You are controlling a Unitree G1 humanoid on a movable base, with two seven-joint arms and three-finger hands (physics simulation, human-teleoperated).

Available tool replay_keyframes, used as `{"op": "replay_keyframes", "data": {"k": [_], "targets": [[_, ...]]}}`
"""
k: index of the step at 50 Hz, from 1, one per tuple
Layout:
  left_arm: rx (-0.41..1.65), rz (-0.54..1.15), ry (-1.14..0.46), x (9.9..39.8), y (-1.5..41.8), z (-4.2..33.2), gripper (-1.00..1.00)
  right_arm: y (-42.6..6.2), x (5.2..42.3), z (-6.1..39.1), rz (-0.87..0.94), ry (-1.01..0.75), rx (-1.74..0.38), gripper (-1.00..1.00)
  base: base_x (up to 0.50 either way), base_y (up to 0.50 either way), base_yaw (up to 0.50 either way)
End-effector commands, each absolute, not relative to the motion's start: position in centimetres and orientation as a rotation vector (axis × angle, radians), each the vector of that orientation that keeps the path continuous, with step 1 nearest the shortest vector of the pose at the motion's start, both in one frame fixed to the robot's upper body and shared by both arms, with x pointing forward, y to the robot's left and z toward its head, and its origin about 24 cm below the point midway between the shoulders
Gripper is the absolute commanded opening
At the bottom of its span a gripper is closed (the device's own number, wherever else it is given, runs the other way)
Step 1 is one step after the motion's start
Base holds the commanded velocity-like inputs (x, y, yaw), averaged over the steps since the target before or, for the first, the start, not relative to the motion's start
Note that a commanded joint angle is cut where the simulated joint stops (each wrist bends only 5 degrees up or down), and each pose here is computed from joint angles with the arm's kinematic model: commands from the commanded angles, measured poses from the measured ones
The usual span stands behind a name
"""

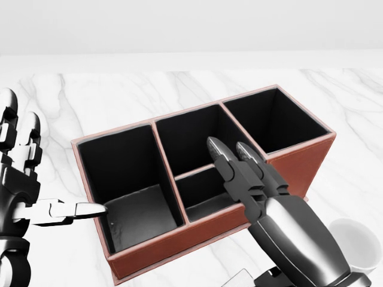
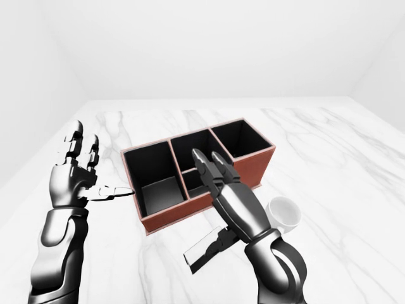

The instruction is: Pick up the book and place it in the front compartment of the caddy.

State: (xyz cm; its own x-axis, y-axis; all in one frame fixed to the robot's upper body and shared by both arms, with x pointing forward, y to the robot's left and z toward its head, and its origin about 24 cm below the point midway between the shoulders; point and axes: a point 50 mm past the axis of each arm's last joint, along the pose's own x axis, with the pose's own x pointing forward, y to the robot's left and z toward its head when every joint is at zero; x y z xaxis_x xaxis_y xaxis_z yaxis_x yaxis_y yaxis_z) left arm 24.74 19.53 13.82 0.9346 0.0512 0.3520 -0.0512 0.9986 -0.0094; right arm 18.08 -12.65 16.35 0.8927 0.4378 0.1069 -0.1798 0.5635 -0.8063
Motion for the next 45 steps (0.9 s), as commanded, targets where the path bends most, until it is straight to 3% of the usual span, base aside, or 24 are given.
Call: {"op": "replay_keyframes", "data": {"k": [1,45], "targets": [[0.000,0.052,-0.356,24.8,19.5,13.7,1.00,-12.6,17.7,15.7,0.385,-0.276,-0.905,1.00,0.00,0.00,0.00],[0.000,0.052,-0.361,24.8,19.5,13.9,1.00,-11.7,17.0,12.0,0.421,-0.153,-0.864,1.00,0.00,0.00,0.00]]}}
